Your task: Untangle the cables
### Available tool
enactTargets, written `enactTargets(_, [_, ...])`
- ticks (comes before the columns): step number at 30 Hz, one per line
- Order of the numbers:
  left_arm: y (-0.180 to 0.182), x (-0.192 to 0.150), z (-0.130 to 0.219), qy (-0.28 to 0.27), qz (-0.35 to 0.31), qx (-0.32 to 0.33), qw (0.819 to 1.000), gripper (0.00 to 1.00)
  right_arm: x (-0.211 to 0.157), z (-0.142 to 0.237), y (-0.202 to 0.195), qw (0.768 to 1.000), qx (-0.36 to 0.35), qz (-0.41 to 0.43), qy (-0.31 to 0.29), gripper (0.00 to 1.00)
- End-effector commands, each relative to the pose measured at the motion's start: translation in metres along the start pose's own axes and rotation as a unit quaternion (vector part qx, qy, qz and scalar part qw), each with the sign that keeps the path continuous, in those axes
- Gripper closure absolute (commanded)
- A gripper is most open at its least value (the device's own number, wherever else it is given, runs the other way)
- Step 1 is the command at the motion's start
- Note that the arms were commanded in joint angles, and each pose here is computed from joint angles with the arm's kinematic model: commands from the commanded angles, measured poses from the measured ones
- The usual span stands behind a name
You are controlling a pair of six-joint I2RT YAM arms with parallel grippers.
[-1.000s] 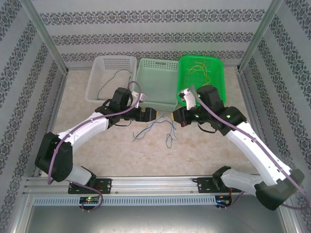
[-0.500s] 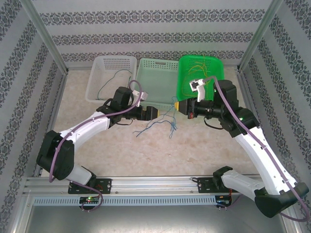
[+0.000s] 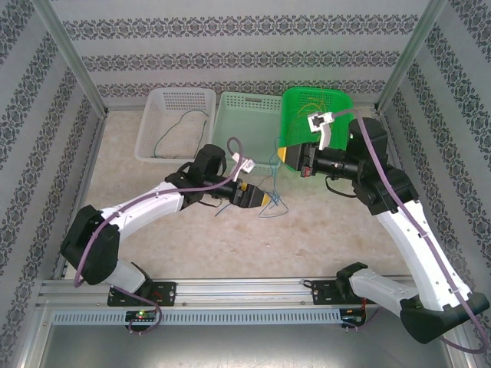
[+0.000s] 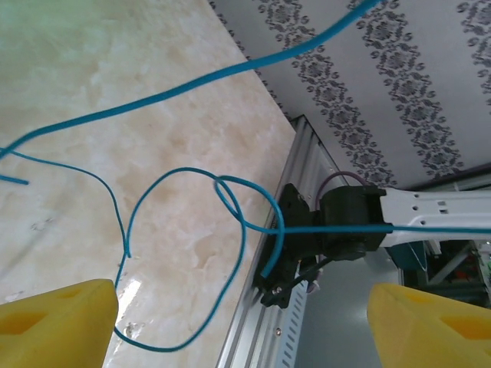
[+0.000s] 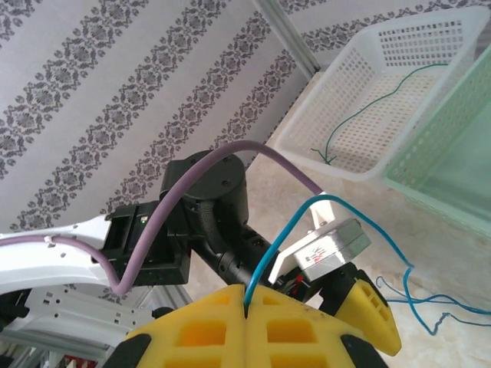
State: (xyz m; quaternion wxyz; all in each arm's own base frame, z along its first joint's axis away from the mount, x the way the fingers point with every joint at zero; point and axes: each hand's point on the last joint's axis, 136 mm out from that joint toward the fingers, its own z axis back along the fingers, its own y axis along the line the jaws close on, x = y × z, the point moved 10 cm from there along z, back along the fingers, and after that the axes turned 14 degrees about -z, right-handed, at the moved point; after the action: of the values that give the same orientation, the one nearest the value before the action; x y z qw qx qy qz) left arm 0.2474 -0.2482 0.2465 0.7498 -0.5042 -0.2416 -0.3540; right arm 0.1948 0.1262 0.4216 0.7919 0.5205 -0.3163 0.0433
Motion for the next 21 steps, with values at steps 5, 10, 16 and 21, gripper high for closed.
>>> enactTargets(5, [-0.023,-0.005,0.000,-0.009,-0.055,-0.049,0.997,0.14,0.010,0.015,0.010,0.998,-0.007,-0.008,-0.062,1.00])
enactTargets(10, [-0.028,-0.010,-0.017,0.017,-0.067,-0.059,0.996,0.14,0.012,0.018,0.012,0.997,-0.003,-0.022,-0.076,1.00])
enactTargets(16, [-0.021,-0.009,-0.030,0.024,-0.075,-0.024,0.997,0.17,0.011,0.023,0.017,0.995,0.011,-0.031,-0.092,1.00])
enactTargets(21, [-0.009,-0.009,-0.035,0.017,-0.073,0.034,0.997,0.24,0.008,0.025,0.019,0.995,0.025,-0.039,-0.085,1.00])
